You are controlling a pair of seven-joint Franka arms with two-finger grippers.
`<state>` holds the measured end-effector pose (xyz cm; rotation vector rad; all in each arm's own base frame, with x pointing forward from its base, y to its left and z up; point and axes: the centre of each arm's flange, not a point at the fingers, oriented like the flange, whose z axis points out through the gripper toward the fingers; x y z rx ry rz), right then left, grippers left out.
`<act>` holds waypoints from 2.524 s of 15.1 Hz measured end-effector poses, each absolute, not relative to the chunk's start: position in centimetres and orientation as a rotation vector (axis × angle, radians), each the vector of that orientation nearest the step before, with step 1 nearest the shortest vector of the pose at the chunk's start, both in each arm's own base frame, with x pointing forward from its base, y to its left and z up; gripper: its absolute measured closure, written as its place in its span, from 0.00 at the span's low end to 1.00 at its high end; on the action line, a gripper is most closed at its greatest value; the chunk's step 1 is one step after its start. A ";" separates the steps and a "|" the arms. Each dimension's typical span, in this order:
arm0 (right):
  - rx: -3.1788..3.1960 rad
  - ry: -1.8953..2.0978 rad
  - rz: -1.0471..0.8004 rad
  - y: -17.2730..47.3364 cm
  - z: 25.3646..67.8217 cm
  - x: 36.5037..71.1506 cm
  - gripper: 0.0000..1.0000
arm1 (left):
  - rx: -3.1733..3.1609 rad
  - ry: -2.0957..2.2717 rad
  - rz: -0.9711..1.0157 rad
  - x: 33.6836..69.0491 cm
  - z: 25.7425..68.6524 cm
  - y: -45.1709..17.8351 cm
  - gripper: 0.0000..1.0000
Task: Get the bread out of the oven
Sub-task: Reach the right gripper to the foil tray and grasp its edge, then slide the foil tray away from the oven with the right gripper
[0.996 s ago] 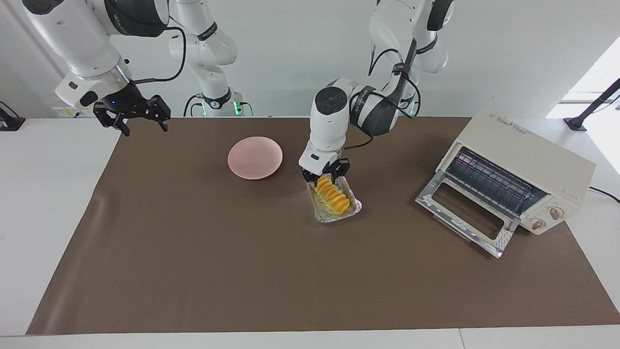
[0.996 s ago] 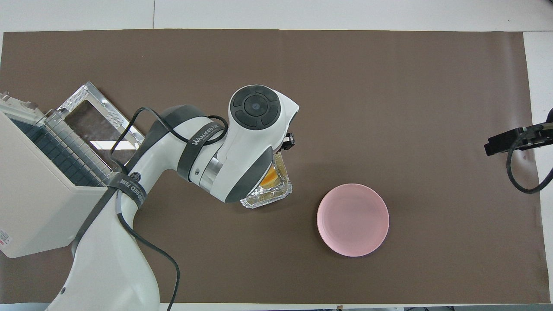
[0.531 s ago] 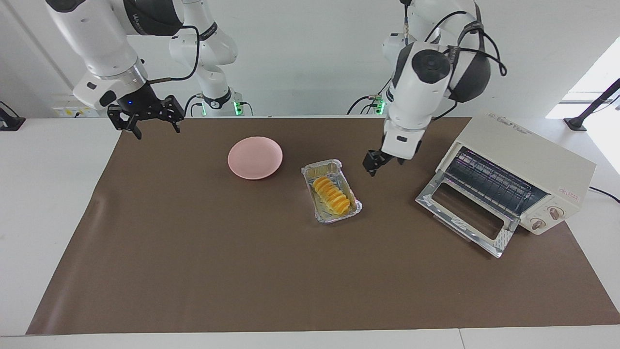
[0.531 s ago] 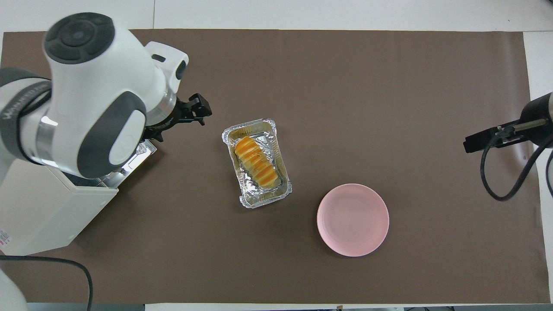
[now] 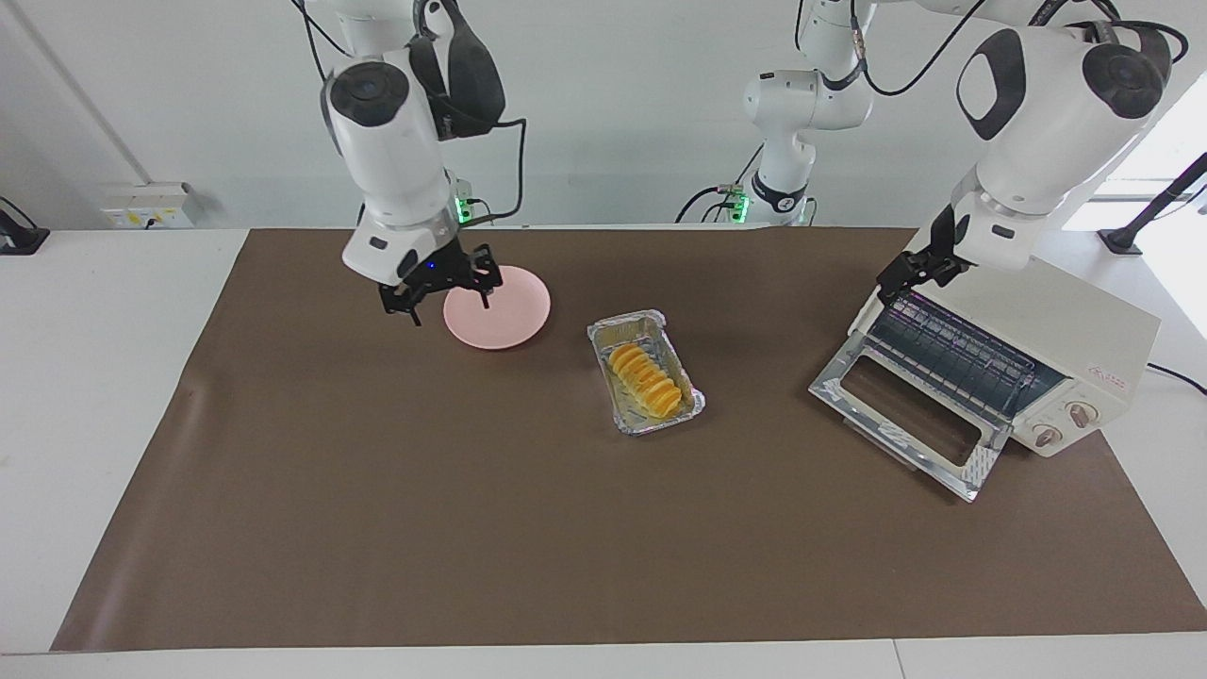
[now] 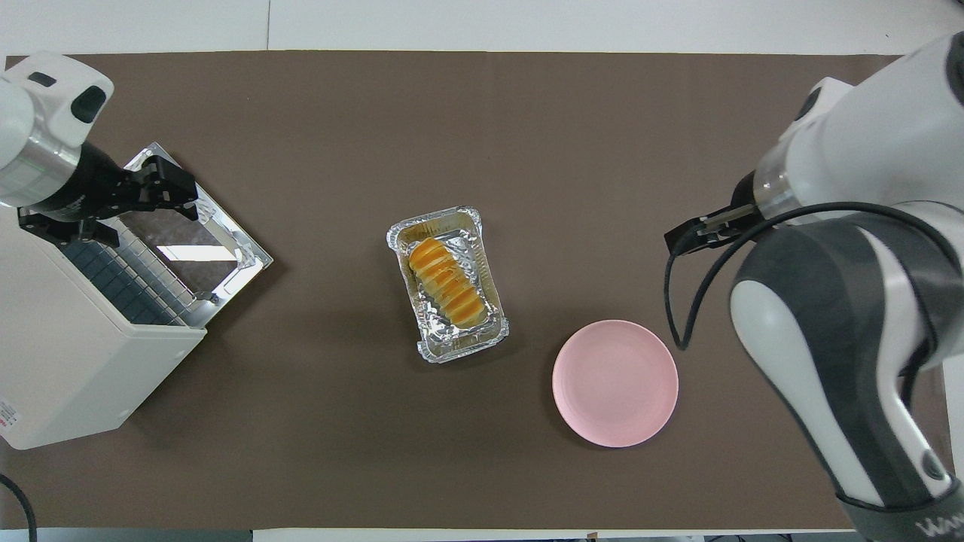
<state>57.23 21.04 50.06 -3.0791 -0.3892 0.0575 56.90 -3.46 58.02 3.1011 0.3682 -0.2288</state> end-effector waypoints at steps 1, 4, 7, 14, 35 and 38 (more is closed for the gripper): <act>-3.076 -0.370 0.054 23.2 48.6 57.3 0.00 | 3.101 0.337 -0.244 56.6 58.3 -2.4 0.00; -3.083 -0.308 0.081 29.2 44.7 56.9 0.00 | 3.110 0.234 -0.280 56.2 58.3 -0.1 0.00; -3.096 -0.265 0.097 35.8 39.3 56.4 0.00 | 3.130 0.151 -0.296 56.0 58.2 1.3 0.00; -3.110 -0.306 0.038 36.9 33.3 57.5 0.04 | 3.122 0.122 -0.346 54.3 58.8 1.5 0.00; -3.110 -0.327 0.014 36.6 37.6 59.2 0.99 | 3.132 -0.013 -0.310 53.8 59.0 -2.6 0.00; -3.083 -0.132 0.020 30.3 42.3 63.0 0.99 | 3.132 -0.013 -0.302 53.8 59.2 -2.6 0.00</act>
